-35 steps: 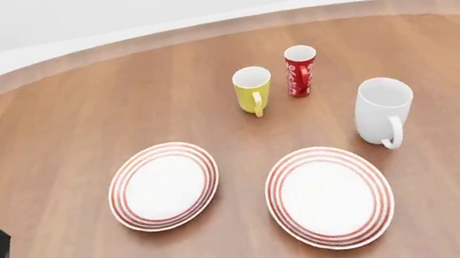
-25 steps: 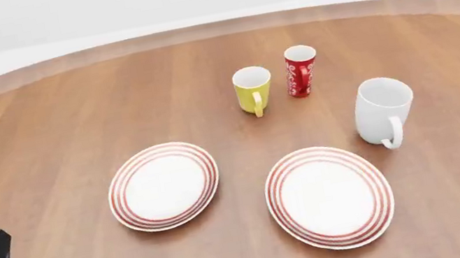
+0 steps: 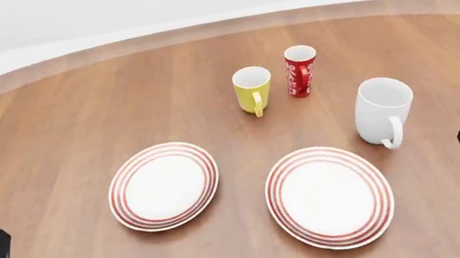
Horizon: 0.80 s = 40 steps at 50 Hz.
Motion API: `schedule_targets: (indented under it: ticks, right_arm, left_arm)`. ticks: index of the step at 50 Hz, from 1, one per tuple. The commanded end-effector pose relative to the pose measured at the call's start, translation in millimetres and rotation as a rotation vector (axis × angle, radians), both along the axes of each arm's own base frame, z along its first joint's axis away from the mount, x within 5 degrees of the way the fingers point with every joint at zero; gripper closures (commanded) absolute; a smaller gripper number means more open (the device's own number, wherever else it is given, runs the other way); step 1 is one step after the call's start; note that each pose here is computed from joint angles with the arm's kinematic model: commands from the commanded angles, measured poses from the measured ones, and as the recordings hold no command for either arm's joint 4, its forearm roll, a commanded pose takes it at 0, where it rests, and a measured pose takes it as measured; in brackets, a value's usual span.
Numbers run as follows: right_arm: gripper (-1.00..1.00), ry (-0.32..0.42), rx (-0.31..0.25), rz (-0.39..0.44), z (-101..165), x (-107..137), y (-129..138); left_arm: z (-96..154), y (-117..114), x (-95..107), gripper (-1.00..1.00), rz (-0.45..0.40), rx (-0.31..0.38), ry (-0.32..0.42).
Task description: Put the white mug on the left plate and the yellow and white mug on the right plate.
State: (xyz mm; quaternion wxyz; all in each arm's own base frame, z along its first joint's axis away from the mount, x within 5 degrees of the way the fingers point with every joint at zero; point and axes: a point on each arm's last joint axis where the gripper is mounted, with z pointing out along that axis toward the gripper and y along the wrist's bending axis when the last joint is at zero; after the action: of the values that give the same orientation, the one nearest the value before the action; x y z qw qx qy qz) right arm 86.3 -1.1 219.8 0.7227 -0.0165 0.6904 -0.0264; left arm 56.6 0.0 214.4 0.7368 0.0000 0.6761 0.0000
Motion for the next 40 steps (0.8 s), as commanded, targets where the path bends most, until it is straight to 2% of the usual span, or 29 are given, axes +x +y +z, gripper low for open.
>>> schedule_targets:
  ticks: [1, 40]
  right_arm:
    - [-1.0, 0.01, -0.01, -0.002, -1, 20, 0]
    - [-1.0, 0.124, -0.048, 0.01, -30, 81, 1]
  left_arm:
    - [0, 0, 0, -1.0, 0.0, 0.0, 0.0]
    - [0, 0, 0, -1.0, 0.0, 0.0, 0.0]
